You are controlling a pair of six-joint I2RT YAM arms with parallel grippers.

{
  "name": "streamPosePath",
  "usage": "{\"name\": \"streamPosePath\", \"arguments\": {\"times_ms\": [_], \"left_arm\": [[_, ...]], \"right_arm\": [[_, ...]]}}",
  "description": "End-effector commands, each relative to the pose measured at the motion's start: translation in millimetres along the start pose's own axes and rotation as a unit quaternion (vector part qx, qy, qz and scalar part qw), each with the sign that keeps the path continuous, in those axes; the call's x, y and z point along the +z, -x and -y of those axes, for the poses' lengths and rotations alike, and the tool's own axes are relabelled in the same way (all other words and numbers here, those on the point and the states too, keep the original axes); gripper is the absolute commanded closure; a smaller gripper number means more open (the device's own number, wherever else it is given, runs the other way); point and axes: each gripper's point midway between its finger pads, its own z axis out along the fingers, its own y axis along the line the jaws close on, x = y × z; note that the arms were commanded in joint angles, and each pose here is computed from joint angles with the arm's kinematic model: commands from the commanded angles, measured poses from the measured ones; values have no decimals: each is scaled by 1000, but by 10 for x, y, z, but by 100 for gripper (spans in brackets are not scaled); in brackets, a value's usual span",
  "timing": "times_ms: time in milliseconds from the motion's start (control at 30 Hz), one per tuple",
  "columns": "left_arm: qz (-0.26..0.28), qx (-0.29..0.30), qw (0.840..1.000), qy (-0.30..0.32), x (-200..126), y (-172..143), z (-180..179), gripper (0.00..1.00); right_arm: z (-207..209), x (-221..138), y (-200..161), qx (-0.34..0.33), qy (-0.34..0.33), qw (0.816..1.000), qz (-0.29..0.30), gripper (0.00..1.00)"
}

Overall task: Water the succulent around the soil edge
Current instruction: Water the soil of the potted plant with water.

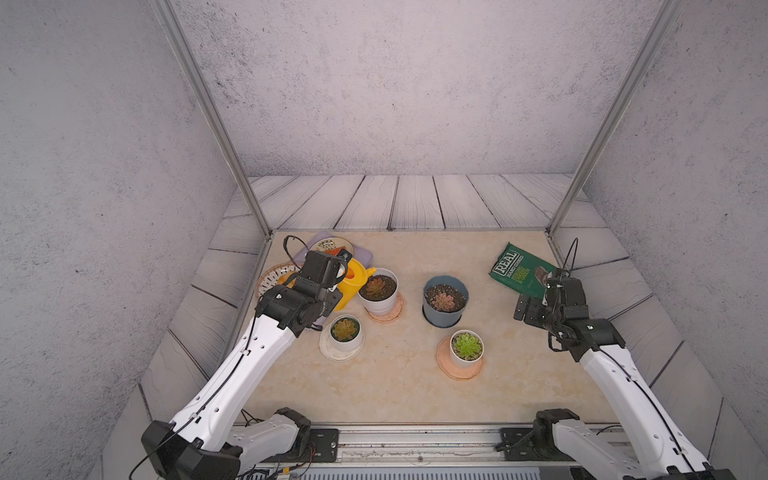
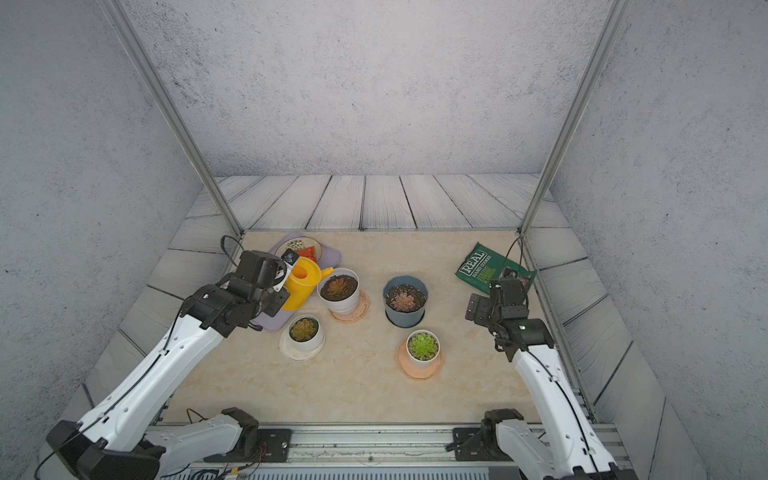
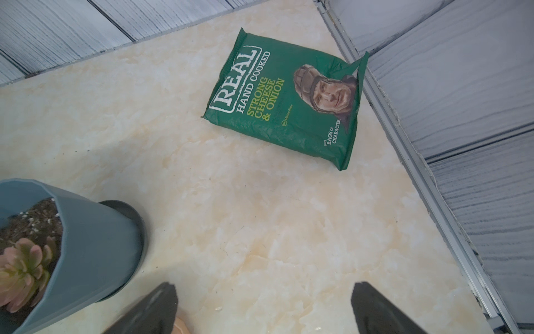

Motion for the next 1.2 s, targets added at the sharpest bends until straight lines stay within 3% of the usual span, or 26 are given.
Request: {"name": "streamPosePath", "arguments": {"times_ms": [0,467,1167], "left_arm": [[41,22,998,32,-55,298,-163,100],[19,156,987,44,187,504,73,100],[-13,152,987,57,345,563,110,100]], "right_arm": [[-5,-10,-19,-2,4,1000,7,1],[34,-42,2,2,-2,1000,22,1],[37,-49,35,0,-4,1000,27,1]]}}
